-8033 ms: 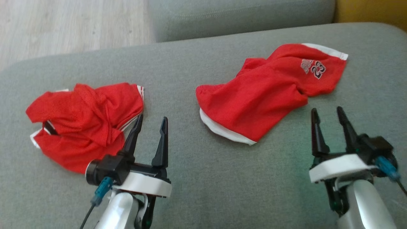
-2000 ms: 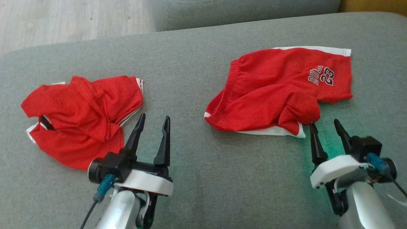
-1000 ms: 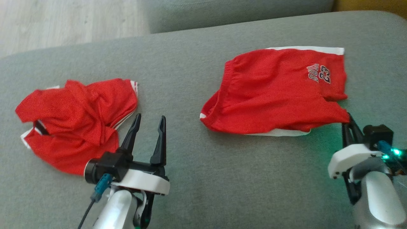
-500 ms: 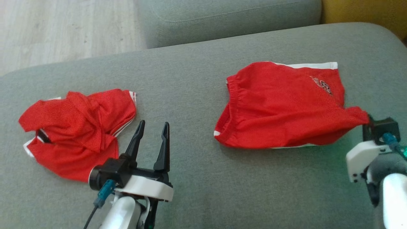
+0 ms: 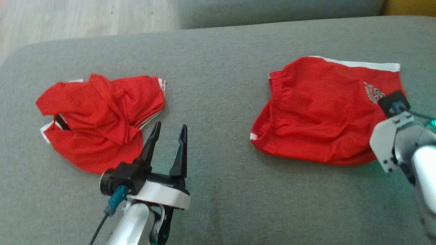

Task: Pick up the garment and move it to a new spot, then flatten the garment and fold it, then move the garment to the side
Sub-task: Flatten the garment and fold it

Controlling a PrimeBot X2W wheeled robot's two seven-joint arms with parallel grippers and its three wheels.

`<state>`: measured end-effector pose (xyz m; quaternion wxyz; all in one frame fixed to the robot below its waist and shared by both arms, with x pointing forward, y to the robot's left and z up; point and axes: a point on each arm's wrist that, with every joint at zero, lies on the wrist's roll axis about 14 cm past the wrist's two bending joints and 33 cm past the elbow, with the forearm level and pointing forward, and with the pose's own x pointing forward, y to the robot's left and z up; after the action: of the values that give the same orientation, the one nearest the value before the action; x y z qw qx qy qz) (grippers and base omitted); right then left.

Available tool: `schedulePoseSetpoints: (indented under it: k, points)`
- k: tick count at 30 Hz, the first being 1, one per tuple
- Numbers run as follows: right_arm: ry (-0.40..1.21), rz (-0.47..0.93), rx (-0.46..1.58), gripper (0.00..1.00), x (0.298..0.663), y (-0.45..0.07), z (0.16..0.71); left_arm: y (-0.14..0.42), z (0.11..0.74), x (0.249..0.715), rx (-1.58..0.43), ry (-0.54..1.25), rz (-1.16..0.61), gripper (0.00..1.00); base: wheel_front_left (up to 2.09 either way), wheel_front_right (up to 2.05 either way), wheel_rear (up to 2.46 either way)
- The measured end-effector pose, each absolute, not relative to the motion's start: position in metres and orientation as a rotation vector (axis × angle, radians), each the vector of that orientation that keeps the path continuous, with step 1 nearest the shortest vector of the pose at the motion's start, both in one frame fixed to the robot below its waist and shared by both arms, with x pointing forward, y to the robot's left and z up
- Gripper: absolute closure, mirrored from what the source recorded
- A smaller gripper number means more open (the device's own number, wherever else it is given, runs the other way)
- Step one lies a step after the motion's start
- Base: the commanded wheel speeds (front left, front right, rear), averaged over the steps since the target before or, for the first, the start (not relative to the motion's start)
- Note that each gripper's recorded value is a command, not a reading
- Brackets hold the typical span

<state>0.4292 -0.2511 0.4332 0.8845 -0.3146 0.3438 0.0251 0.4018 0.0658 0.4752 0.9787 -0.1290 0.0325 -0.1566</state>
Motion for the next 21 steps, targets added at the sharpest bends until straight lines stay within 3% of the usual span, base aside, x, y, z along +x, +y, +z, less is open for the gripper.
schedulePoseSetpoints:
  k: [8,9,10,14,21]
  points:
    - [0.831,0.216,-0.747,1.00,0.481,-0.226,0.419,0.080,0.468,0.411,-0.257,0.080,-0.278,0.00,0.00,0.00,0.00]
    - [0.824,0.236,-0.742,0.43,0.488,-0.220,0.419,0.082,0.466,0.412,-0.256,0.084,-0.272,0.00,0.00,0.00,0.00]
    - [0.810,0.253,-0.725,0.00,0.496,-0.213,0.420,0.084,0.465,0.412,-0.255,0.087,-0.266,0.00,0.00,0.00,0.00]
    - [0.763,0.297,-0.712,0.00,0.520,-0.197,0.419,0.093,0.461,0.414,-0.249,0.094,-0.242,0.00,0.00,0.00,0.00]
    - [0.547,0.294,-0.596,0.00,0.541,-0.184,0.449,0.090,0.463,0.416,-0.245,0.091,-0.247,0.00,0.00,0.00,0.00]
